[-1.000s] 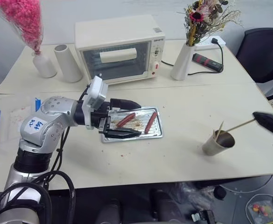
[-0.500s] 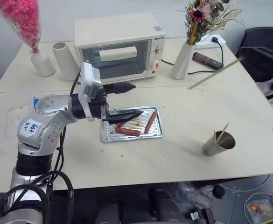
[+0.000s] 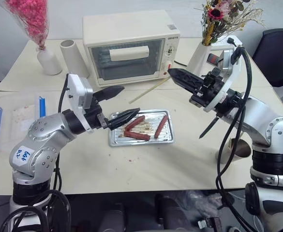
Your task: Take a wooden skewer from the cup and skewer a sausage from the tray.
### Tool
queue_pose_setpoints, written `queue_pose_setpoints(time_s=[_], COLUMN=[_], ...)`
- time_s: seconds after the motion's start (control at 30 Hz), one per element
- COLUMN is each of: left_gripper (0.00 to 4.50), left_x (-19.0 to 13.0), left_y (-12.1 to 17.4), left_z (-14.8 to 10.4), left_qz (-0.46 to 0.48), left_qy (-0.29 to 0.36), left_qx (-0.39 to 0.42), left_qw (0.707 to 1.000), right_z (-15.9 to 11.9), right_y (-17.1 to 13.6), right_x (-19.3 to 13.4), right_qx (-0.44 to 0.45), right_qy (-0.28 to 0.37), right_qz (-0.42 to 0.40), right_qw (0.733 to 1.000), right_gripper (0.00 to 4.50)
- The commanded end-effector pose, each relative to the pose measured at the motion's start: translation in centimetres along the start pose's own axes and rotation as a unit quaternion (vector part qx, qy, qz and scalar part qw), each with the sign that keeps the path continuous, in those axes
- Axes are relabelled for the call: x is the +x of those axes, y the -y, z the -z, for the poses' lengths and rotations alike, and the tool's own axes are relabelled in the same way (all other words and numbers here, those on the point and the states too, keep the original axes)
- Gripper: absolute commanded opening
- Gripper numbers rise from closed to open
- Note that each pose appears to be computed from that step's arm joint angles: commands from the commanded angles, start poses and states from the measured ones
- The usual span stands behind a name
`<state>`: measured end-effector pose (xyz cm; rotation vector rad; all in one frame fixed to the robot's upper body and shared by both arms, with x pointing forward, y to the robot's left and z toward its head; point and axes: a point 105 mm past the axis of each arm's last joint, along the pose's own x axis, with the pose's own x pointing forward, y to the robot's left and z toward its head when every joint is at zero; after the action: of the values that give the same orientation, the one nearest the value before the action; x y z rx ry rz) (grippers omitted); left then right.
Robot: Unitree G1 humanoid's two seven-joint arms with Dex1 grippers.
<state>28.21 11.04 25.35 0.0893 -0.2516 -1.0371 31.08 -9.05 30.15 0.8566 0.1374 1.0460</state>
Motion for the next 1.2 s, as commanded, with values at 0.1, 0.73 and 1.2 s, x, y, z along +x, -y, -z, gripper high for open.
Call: queue_pose_setpoints(time_s=[0.1,0.73,1.2], left_gripper=[4.5,2.22,1.4], left_x=[0.2,1.5,1.6], left_y=[0.4,0.0,0.2], left_z=[-1.7,-1.6,-2.0], left_qz=[0.005,0.014,0.02], left_qy=[0.026,0.048,0.067], left_qx=[0.017,0.016,0.013], left_qw=[0.999,0.999,0.997], right_z=[0.0,0.1,0.1], right_y=[-1.2,-2.4,-2.2], right_x=[0.5,1.2,0.9], right_qx=[0.001,0.017,0.019], right_qy=[-0.006,0.004,0.003], right_qz=[-0.028,-0.058,-0.054], right_qw=[1.0,0.998,0.998], right_gripper=[0.01,0.0,0.0])
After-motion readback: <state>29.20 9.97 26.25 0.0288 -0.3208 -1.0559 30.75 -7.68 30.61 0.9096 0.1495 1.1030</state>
